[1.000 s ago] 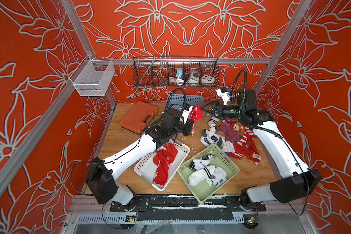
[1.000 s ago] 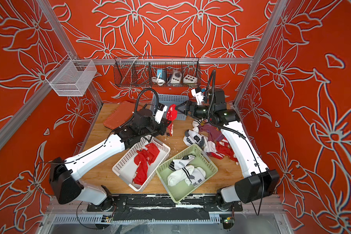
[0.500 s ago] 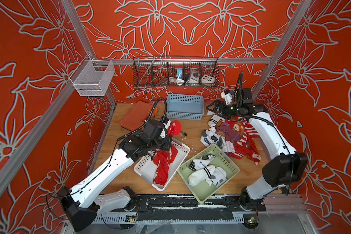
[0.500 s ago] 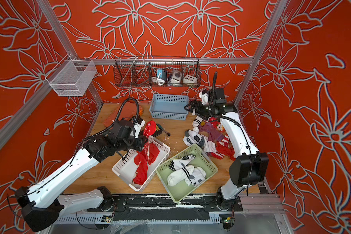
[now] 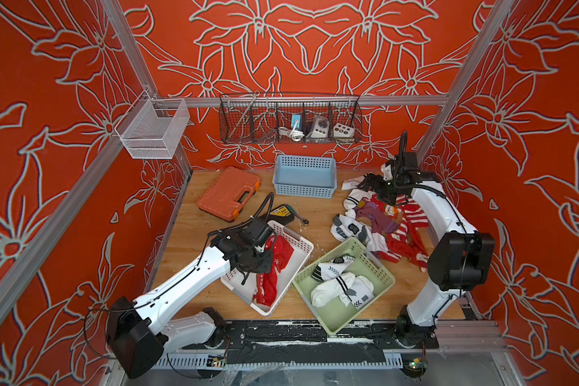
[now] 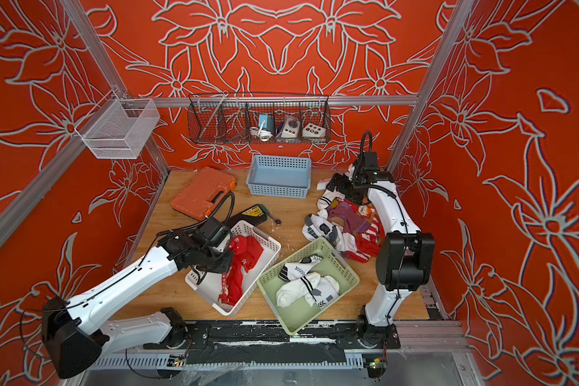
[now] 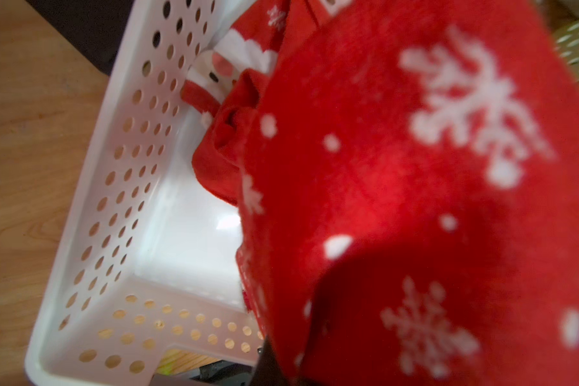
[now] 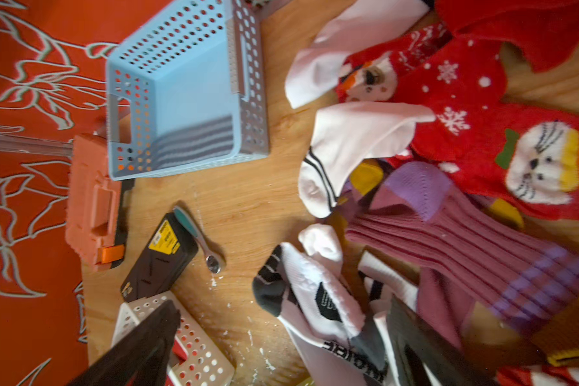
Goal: Sort the socks into the basket by color
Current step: Place the sock in the bin.
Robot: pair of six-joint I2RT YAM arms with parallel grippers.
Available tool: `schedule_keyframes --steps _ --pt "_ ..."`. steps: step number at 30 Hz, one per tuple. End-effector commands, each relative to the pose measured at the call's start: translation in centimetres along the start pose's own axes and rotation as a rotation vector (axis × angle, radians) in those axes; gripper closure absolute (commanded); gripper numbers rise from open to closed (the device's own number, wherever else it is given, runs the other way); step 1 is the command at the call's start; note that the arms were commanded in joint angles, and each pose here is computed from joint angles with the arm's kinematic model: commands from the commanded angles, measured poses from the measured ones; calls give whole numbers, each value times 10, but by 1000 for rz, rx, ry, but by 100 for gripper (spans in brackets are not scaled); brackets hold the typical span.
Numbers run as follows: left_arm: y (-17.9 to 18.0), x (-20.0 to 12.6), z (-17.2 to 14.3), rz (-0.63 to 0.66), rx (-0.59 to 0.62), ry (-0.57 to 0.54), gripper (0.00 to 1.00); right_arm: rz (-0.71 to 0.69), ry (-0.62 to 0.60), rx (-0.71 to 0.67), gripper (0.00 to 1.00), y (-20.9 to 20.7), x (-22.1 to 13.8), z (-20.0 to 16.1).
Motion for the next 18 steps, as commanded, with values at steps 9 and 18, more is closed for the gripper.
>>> schedule_keyframes --steps 9,18 --pt "-11 27 16 -8 -39 39 45 -361 153 53 13 -64 29 -22" --pt "-22 -9 38 -118 -43 -137 27 -594 221 158 9 -89 5 -76"
Point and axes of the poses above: each gripper's point midway between its finger pads, its own x axis out along the fingers, its own y axis along the line the jaws close on, z = x × y, the point moved 9 cm from there along -x, back along the fingers, and after that the axes turned 10 degrees about -x, right-handed, at the moved point
